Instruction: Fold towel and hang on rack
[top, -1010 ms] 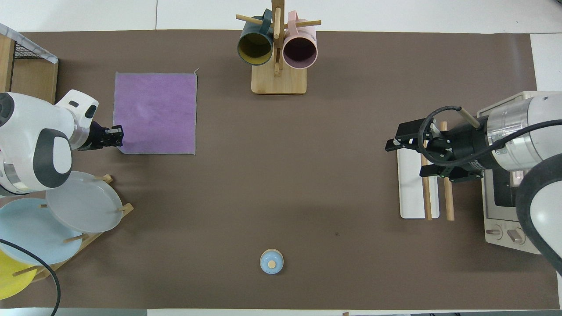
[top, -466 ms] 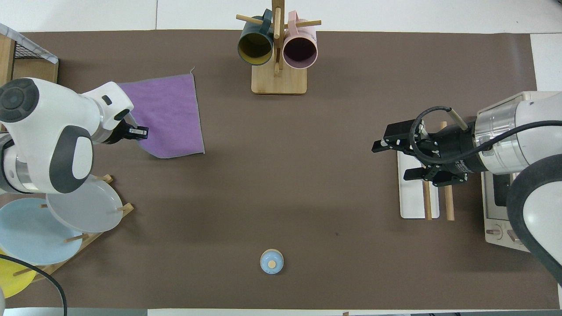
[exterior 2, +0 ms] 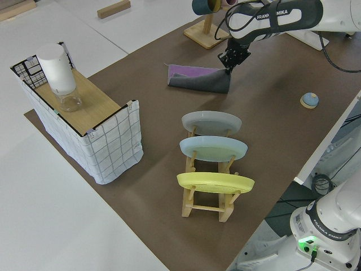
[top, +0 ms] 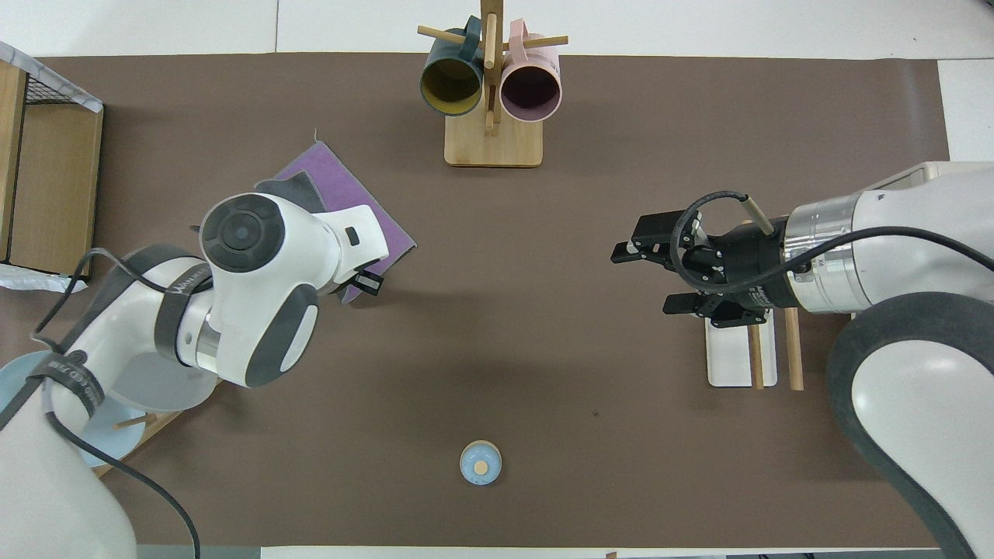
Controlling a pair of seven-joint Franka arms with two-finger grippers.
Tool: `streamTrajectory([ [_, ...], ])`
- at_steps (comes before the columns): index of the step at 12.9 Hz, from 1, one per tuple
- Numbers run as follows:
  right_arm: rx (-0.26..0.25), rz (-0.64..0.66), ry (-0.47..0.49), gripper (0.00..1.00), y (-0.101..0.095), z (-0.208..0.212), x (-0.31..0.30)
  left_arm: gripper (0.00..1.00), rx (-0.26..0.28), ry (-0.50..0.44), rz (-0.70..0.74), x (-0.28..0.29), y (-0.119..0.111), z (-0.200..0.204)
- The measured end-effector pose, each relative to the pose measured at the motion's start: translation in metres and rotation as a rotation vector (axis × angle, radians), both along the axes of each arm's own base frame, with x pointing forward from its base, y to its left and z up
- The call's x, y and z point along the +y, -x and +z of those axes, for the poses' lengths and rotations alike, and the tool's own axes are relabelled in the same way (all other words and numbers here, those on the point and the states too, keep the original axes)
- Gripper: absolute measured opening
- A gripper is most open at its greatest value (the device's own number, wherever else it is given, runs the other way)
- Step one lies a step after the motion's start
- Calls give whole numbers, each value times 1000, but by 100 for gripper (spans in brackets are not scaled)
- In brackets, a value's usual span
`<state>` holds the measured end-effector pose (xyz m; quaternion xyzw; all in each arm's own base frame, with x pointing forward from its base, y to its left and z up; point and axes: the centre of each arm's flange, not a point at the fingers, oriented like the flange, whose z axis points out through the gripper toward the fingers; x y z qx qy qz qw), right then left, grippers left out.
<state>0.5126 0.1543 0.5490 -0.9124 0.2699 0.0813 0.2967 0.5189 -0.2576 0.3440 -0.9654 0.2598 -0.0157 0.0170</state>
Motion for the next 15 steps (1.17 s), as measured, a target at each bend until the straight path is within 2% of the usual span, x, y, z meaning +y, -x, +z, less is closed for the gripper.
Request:
streamTrajectory([
  [4, 2, -3, -1, 100, 0, -1, -1, 2, 6, -19, -18, -9, 0, -33],
  [11, 4, 8, -1, 100, 2, -1, 4, 2, -46, 12, 45, -9, -14, -22],
  [15, 4, 9, -1, 100, 2, -1, 4, 2, -75, 39, 121, -20, -33, -22],
])
